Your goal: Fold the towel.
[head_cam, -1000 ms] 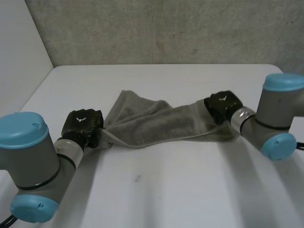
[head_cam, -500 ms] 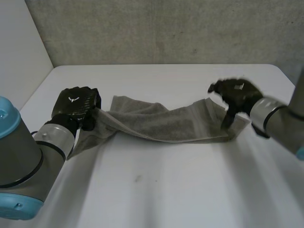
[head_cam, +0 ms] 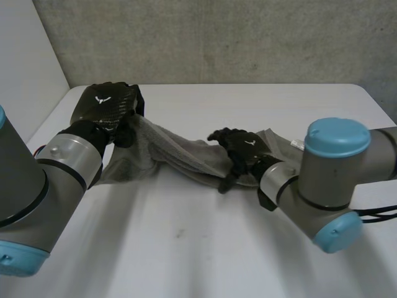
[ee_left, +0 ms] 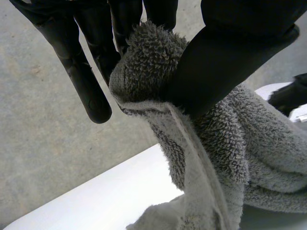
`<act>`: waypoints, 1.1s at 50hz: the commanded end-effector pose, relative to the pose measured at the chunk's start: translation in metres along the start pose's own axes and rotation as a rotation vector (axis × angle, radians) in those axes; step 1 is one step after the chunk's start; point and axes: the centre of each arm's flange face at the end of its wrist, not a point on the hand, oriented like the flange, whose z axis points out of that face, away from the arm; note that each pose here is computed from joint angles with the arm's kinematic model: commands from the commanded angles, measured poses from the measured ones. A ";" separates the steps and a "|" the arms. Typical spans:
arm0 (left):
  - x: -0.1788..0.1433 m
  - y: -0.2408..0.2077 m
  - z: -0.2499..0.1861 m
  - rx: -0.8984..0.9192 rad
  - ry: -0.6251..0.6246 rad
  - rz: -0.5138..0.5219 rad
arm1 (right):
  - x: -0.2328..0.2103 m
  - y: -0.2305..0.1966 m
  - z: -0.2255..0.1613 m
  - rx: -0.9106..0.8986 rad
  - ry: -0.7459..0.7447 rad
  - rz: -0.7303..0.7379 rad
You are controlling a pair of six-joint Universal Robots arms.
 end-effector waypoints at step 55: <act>-0.039 -0.071 -0.015 0.104 -0.075 0.012 | 0.046 -0.234 -0.127 0.318 0.321 -0.565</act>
